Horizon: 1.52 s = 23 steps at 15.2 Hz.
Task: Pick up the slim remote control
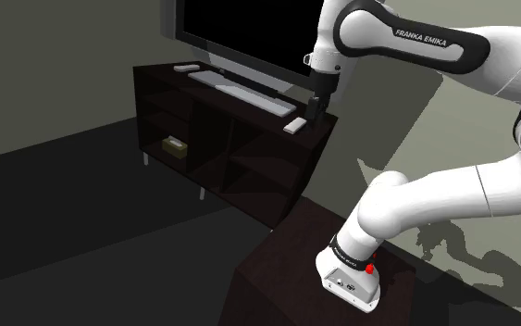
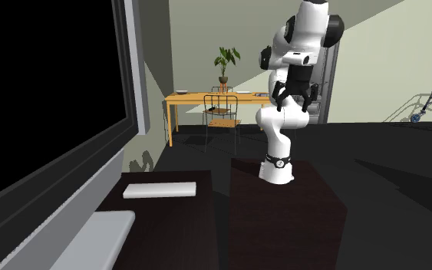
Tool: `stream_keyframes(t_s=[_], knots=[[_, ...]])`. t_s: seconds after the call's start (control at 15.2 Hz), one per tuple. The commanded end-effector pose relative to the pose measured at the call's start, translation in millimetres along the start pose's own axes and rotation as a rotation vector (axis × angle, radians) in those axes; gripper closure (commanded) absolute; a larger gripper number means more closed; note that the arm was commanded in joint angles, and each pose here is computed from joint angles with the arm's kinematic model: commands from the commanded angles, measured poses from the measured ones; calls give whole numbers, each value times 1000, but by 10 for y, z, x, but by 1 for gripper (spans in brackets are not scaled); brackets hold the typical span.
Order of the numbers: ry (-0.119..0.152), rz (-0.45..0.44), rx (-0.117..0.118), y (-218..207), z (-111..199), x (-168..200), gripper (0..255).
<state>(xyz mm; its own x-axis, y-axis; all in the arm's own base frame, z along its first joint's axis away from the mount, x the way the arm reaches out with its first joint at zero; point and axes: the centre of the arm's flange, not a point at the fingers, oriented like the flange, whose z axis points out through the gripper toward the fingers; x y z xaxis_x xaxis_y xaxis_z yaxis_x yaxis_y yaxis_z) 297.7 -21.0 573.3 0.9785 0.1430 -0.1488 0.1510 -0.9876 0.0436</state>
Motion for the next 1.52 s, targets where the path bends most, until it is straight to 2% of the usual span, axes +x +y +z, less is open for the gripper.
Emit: stream_keyframes(t_s=[0.0,0.73,1.45], knots=[[0,0,0,0,0,0,0],[44,-363,-22,1328,486,-254,0],[89,-726,-44,2666,943,2,0]])
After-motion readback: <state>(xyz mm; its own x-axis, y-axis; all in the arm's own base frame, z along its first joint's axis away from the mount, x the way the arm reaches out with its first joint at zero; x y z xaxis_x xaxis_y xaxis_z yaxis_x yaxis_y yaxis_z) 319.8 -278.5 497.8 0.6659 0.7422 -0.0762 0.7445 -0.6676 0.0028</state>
